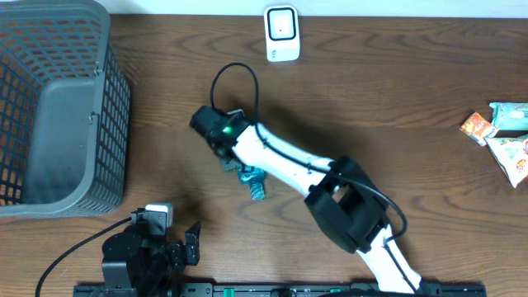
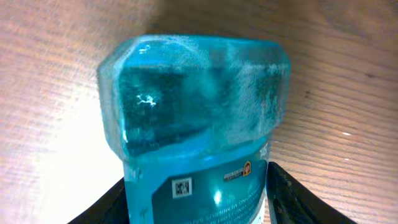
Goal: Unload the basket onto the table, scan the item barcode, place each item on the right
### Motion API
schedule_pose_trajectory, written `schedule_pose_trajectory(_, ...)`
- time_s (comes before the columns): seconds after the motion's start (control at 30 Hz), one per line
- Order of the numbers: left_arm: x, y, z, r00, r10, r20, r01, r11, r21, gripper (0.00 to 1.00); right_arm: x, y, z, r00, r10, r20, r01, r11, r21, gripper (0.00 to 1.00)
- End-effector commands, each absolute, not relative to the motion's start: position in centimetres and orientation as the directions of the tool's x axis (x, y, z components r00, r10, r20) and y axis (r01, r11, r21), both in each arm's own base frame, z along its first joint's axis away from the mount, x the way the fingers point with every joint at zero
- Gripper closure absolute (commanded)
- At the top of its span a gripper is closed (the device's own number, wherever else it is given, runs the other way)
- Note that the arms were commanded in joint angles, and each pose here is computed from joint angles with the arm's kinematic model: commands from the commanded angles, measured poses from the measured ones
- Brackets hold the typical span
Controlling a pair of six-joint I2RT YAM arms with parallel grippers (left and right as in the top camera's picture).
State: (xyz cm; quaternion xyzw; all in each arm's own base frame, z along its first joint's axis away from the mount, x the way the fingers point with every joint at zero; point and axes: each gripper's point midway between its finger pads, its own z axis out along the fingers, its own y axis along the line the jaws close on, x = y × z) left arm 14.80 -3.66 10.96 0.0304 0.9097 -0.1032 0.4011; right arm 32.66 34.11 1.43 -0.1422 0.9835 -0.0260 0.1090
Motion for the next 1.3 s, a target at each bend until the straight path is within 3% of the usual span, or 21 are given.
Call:
schedule_pose_trajectory(0.0, 14.8, -3.8, 11.4, -0.666, -0.017, -0.746, 0.154, 0.975, -0.16, 0.03, 27.2, 34.7, -3.7, -0.921, -0.374, 0.111, -0.354, 0.921, 0.16, 0.76)
schedule_pose_trajectory(0.2, 14.8, -3.8, 11.4, -0.666, -0.017, -0.746, 0.154, 0.975, -0.16, 0.03, 27.4, 33.8, -2.1, -0.878, -0.446, 0.176, -0.363, 0.858, 0.364, 0.77)
schedule_pose_trajectory(0.63, 14.8, -3.8, 11.4, -0.666, -0.017, -0.746, 0.154, 0.975, -0.16, 0.03, 31.1, 28.1, -2.0, -0.862, -0.481, 0.162, -0.398, 0.838, 0.373, 0.76)
schedule_pose_trajectory(0.97, 14.8, -3.8, 11.4, -0.666, -0.017, -0.746, 0.154, 0.975, -0.16, 0.03, 32.3, 27.7, -1.1, -0.865, -0.485, 0.129, -0.411, 0.833, 0.371, 0.81)
schedule_pose_trajectory(1.07, 14.8, -3.8, 11.4, -0.666, -0.017, -0.746, 0.154, 0.975, -0.16, 0.03, 33.7, 27.0, -0.2, -0.875, -0.476, 0.088, -0.433, 0.851, 0.297, 0.82)
schedule_pose_trajectory(1.27, 14.8, -3.8, 11.4, -0.666, -0.017, -0.746, 0.154, 0.975, -0.16, 0.03, 37.3, 22.8, 0.9, -0.884, -0.467, 0.009, -0.467, 0.883, -0.046, 0.81)
